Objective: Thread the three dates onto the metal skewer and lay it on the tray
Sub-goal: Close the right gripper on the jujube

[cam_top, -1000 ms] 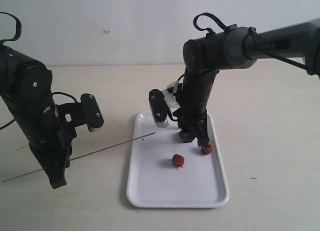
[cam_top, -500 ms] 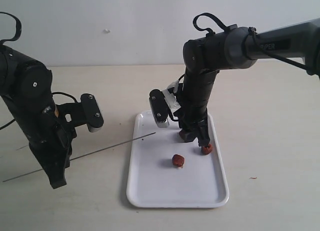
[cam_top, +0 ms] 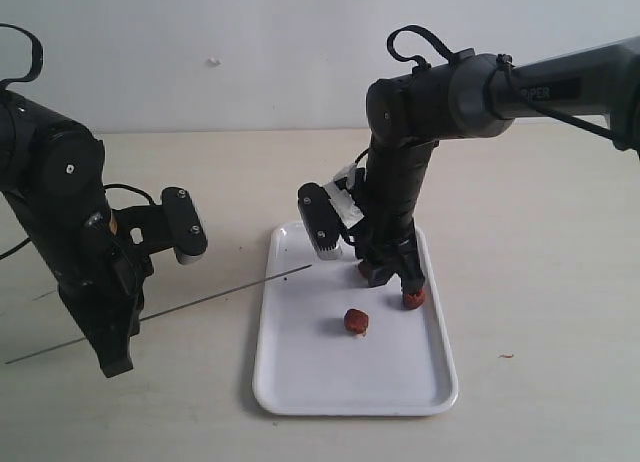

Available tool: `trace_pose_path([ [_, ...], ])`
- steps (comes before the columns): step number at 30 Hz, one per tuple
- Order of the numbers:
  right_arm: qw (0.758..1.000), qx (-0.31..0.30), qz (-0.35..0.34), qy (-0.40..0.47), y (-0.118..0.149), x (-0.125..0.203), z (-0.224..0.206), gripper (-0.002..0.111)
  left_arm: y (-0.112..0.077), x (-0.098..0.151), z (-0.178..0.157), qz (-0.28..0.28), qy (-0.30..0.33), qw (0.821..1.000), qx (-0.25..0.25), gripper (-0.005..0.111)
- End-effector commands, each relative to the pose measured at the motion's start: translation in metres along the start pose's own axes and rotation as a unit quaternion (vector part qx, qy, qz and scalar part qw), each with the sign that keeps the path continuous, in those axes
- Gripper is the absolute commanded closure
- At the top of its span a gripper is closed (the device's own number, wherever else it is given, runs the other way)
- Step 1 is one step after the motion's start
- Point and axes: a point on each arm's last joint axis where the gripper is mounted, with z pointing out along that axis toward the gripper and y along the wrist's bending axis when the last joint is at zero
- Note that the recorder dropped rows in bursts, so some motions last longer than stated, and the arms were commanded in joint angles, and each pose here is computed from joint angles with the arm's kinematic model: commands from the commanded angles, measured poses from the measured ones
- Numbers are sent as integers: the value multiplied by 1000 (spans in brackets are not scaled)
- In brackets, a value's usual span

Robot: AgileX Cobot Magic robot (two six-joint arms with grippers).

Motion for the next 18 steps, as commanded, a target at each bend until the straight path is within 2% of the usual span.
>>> trace_pose_path([
  [1,1000,-8,-21,-4,1,-2,3,65,-1,0,-1,-2,-4,1000,1,107],
  [7,1000,-7,-28,-4,1,-2,3,66,-1,0,-1,-3,-4,1000,1,107],
  [12,1000,-7,-28,-4,1,-2,3,78,-1,0,-1,-3,-4,1000,1,107],
  [18,1000,-7,-29,-3,1,-2,3,78,0,-1,-1,-3,-11,1000,-4,107],
])
